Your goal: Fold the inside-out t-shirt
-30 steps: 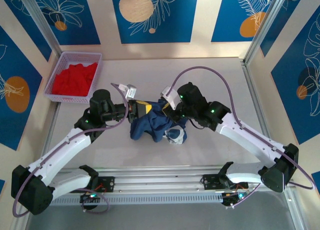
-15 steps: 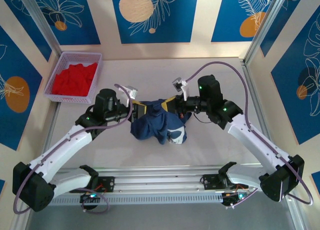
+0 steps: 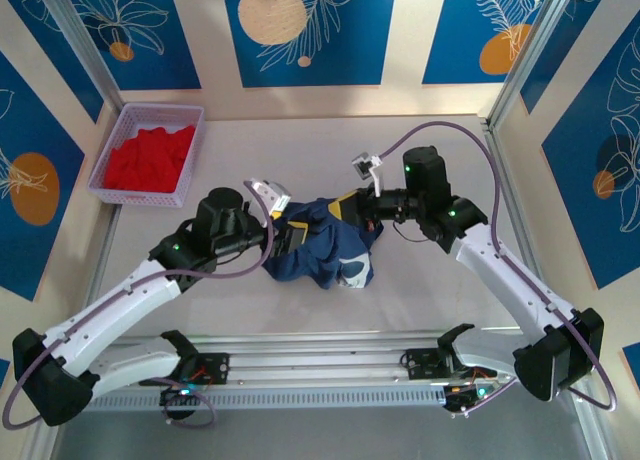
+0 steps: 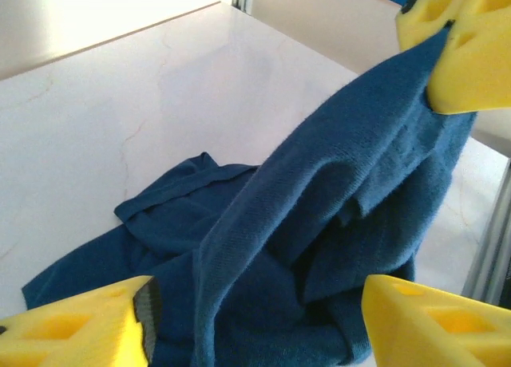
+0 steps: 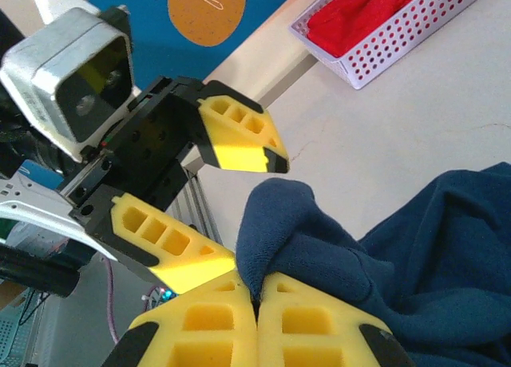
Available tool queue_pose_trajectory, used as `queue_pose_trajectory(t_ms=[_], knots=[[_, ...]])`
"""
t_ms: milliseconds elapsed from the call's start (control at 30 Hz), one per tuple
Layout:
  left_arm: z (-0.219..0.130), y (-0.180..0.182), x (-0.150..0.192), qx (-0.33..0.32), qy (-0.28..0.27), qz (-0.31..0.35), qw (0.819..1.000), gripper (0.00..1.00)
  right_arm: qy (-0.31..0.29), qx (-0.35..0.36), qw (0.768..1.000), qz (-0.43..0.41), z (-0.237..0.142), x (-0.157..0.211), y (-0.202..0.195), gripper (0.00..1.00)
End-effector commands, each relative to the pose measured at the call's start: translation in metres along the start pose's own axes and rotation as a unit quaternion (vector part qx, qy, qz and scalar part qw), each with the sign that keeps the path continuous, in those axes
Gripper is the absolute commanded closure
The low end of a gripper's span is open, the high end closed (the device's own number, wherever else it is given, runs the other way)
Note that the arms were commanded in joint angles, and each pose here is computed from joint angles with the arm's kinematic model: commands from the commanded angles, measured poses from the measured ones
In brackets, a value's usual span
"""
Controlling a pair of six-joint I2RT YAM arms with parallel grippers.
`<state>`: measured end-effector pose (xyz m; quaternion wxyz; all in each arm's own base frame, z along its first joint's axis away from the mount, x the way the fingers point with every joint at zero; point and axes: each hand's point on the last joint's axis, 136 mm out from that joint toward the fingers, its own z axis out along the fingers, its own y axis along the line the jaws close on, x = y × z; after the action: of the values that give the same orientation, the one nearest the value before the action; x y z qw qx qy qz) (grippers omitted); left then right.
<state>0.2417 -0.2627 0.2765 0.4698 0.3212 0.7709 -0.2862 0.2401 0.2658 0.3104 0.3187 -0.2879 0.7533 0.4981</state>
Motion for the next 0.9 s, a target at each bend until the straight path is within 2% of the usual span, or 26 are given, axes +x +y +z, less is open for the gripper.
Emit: queue_pose_trajectory(t_ms=[0,33,100,133,167,233,433,867], knots=[[-0.011,0.002,-0.017,-0.025,-0.02,0.025,0.999,0.38,0.003,-0.011,1.0,0.006,-0.003,-0.001,0.001,1.0],[-0.013,-0.002,-0.016,-0.019,-0.02,0.026,0.999,0.43,0.002,-0.008,1.0,0.011,-0.003,-0.002,-0.002,1.0],[-0.016,-0.012,-0.015,0.008,-0.02,0.027,0.999,0.63,0.003,-0.006,1.0,0.019,-0.002,-0.002,-0.005,1.0],[-0.018,-0.024,-0.014,0.042,-0.018,0.027,0.999,0.73,0.004,-0.006,1.0,0.022,-0.001,-0.003,-0.006,1.0],[-0.018,-0.036,-0.013,0.078,-0.015,0.026,0.997,0.78,0.005,-0.007,1.0,0.025,-0.001,-0.003,-0.007,1.0],[-0.017,-0.05,-0.014,0.12,-0.009,0.022,0.992,0.8,0.005,-0.01,1.0,0.025,0.0,-0.003,-0.006,1.0],[0.003,-0.042,-0.016,0.136,0.016,-0.009,0.99,0.81,0.003,-0.011,1.0,0.022,-0.001,-0.002,-0.005,1.0],[0.028,-0.025,-0.03,0.177,0.007,-0.073,0.981,0.82,0.001,-0.011,1.0,0.019,-0.003,0.0,-0.004,1.0]])
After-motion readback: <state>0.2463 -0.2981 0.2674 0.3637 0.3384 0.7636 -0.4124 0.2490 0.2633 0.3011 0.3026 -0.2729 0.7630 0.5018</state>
